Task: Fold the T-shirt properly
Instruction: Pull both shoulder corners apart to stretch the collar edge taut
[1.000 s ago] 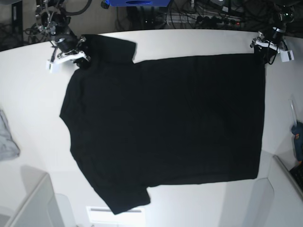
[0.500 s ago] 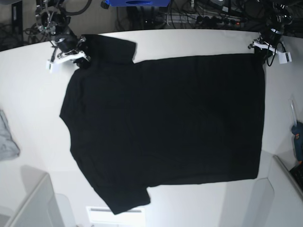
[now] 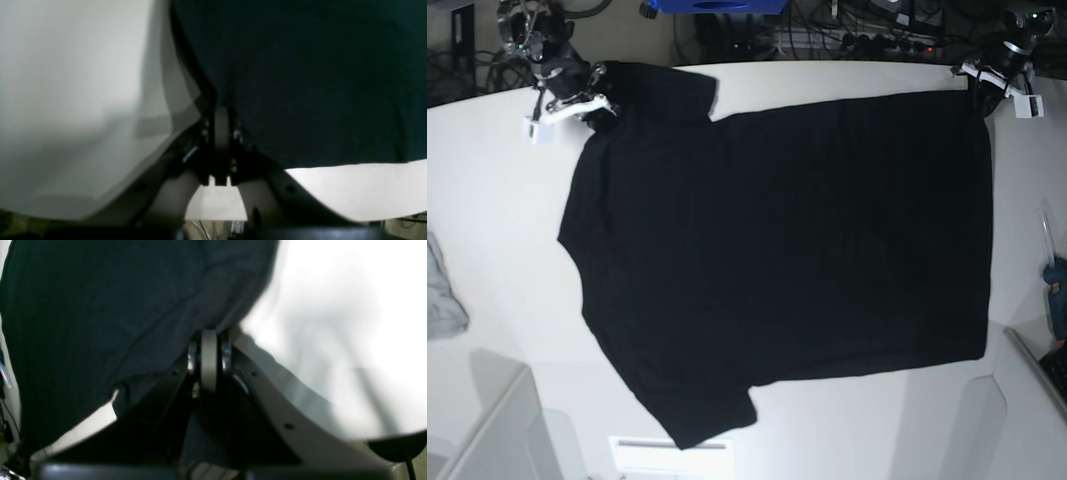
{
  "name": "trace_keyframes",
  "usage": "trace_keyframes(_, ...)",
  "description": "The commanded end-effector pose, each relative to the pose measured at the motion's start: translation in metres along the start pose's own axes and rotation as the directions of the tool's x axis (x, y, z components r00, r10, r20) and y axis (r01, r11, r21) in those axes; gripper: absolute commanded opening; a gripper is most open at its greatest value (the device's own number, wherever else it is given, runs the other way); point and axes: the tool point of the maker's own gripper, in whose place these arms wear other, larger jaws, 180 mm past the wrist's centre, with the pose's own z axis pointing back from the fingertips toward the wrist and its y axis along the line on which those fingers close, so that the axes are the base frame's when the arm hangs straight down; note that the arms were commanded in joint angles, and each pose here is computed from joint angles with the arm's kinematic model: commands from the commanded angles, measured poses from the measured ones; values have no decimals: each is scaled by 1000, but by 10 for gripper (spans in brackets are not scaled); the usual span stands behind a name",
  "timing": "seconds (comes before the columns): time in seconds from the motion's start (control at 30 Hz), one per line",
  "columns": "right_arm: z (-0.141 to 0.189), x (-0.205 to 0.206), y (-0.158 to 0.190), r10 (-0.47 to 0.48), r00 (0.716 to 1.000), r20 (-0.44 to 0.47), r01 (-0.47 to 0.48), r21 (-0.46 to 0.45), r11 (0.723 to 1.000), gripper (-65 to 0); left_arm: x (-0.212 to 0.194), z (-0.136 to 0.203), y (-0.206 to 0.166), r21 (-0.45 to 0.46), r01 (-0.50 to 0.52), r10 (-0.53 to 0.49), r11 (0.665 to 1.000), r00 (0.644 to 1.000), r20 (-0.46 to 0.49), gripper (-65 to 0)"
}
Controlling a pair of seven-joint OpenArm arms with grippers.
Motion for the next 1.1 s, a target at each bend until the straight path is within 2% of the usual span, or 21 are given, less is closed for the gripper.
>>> trace_keyframes(0.0, 7, 11, 1, 13, 999, 36, -14, 8, 1000, -650, 8, 8, 2, -2, 26, -26, 1000, 999, 21, -650)
trace_keyframes(0.2, 28, 22, -12, 19, 997, 77, -17, -31, 999, -650, 0, 19, 3, 4, 44, -44, 999, 999, -10, -650)
trace_keyframes(0.47, 39, 2, -22, 5, 999, 36, -3, -60, 998, -650, 1, 34, -6, -3, 99, -99, 995, 995, -26, -650)
trace_keyframes(0.6, 46, -8, -28, -1, 1000, 15, 2, -79, 997, -650, -3, 35, -4, 0, 95, -94, 996, 995, -36, -650)
trace_keyframes(0.8, 58, -23, -18, -31, 999, 8, 32, -69, 997, -650, -5, 38, -2, 3, 98, -98, 995, 994, -45, -650)
trace_keyframes(1.07, 70, -36, -23, 34, 999, 3, -34, -137, 990, -650, -6, 45, 4, 23, 103, -102, 994, 993, -51, -650)
